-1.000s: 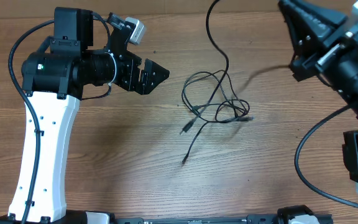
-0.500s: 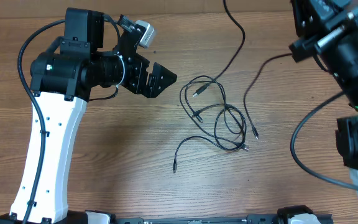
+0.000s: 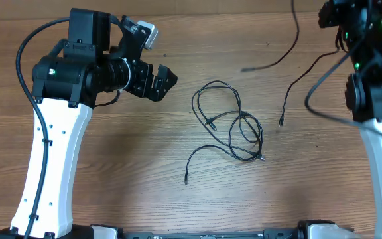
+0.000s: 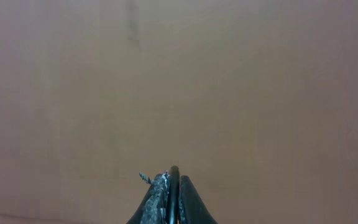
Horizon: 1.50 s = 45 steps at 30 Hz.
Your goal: Untangle cables
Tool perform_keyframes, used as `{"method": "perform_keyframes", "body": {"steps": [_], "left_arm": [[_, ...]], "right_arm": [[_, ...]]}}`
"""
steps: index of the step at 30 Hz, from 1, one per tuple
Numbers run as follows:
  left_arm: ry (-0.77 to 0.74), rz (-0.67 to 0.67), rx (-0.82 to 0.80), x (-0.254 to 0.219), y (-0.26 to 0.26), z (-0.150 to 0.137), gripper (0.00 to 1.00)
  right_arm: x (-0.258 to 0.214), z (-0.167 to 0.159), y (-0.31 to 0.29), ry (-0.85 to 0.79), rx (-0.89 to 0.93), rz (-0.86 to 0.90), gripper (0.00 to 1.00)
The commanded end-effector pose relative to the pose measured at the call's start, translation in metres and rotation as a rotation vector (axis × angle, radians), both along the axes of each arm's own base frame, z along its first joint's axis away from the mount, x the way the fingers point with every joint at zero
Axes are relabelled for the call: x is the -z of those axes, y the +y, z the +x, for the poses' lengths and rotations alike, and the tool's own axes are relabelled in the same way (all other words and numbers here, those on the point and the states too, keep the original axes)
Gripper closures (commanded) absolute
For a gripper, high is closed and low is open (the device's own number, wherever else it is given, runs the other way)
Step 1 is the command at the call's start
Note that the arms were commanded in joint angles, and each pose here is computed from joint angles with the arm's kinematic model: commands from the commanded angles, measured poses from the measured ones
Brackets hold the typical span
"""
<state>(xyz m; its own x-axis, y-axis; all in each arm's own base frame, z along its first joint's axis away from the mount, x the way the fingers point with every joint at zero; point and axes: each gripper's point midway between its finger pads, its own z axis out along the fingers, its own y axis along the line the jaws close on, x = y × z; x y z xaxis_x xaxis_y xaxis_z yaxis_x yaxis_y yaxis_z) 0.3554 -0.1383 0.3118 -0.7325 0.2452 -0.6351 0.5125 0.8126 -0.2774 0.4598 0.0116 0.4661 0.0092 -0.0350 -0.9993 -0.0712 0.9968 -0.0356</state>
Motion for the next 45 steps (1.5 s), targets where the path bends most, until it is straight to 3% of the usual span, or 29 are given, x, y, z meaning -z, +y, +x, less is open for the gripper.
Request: {"method": "perform_keyframes", "body": {"steps": [1, 11, 15, 19, 28, 43, 45], "left_arm": [[-0.038, 0.037, -0.033, -0.008, 0.008, 0.002, 0.0], [-0.038, 0.037, -0.033, -0.008, 0.008, 0.001, 0.0], [-0.038, 0.037, -0.033, -0.008, 0.008, 0.001, 0.0], [-0.038, 0.037, -0.033, -0.008, 0.008, 0.001, 0.0], [-0.038, 0.037, -0.033, -0.008, 0.008, 0.001, 0.0], [-0.038, 0.037, -0.033, -0.008, 0.008, 0.001, 0.0], [-0.038, 0.037, -0.033, -0.008, 0.008, 0.001, 0.0]], "right_arm": [[0.012, 0.019, -0.03, 0.026, 0.088, 0.02, 0.96], [0.064, 0.073, -0.088, 0.05, 0.19, 0.083, 0.96], [0.109, 0.098, -0.115, 0.109, 0.233, 0.089, 0.96], [0.132, 0.104, -0.137, 0.144, 0.27, 0.094, 0.96], [0.183, 0.083, -0.243, 0.249, 0.516, 0.107, 0.96], [0.324, 0.016, -0.389, 0.507, 0.778, 0.214, 0.96], [0.335, 0.006, -0.399, 0.534, 0.8, 0.23, 0.91]]}}
